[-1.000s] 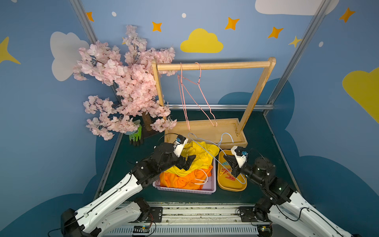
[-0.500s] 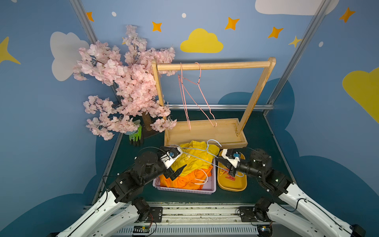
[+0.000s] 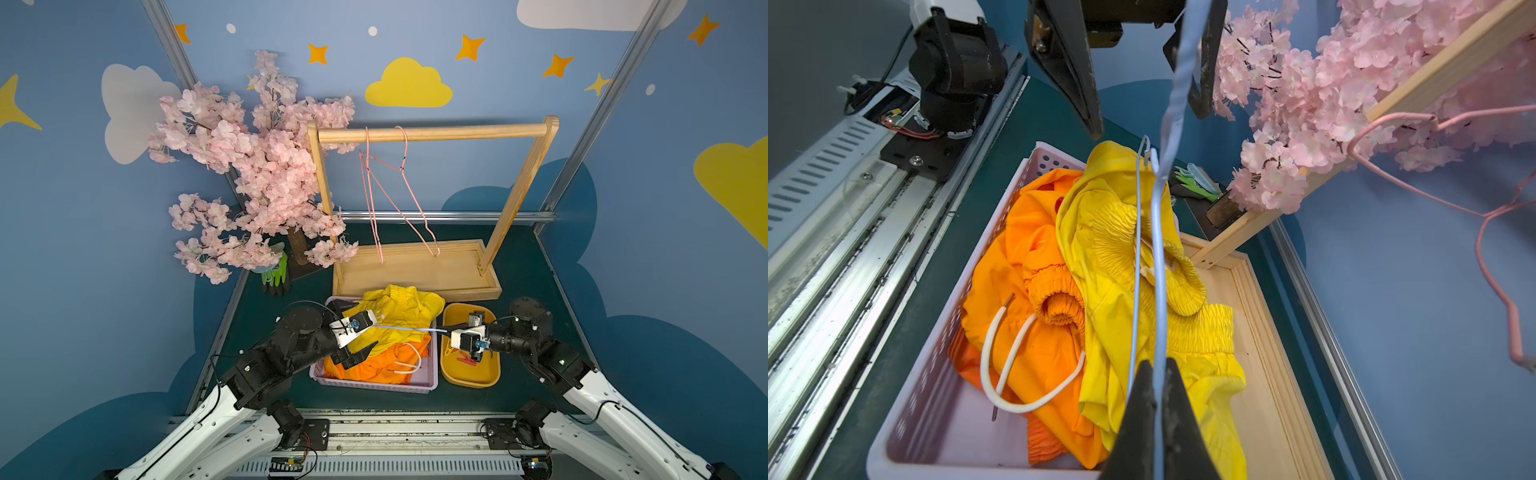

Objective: Remove the clothespins securing shorts to the hanger
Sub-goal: Place the hanger at the clothesline.

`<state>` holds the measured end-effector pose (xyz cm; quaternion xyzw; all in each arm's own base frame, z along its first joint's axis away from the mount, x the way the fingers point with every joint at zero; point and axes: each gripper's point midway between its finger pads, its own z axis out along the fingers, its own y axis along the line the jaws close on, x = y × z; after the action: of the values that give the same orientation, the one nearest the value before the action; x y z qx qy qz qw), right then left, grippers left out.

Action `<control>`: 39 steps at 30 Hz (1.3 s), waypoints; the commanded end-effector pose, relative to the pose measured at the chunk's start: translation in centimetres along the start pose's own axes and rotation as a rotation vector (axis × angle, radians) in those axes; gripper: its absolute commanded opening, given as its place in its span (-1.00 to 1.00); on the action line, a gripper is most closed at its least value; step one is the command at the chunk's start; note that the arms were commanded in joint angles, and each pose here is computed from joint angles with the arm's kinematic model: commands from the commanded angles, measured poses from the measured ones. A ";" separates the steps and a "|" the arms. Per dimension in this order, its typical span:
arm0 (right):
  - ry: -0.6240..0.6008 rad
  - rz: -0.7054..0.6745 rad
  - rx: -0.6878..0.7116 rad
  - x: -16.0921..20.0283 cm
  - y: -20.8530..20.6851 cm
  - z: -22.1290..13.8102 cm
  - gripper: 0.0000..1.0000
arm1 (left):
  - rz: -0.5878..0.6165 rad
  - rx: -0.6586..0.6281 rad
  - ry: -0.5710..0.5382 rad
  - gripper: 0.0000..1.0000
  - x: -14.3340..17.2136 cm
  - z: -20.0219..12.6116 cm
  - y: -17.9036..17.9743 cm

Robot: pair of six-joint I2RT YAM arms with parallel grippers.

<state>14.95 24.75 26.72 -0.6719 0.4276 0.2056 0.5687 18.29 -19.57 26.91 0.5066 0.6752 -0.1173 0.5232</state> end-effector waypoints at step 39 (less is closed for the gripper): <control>-0.081 -0.216 0.300 -2.6 -3.3 -4.4 0.79 | -0.029 0.092 0.062 -0.95 1.0 1.9 -2.6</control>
<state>13.46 22.06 29.79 -0.6661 0.3410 0.1412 0.6481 16.43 -21.85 22.91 0.5667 0.6806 -0.1405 0.4427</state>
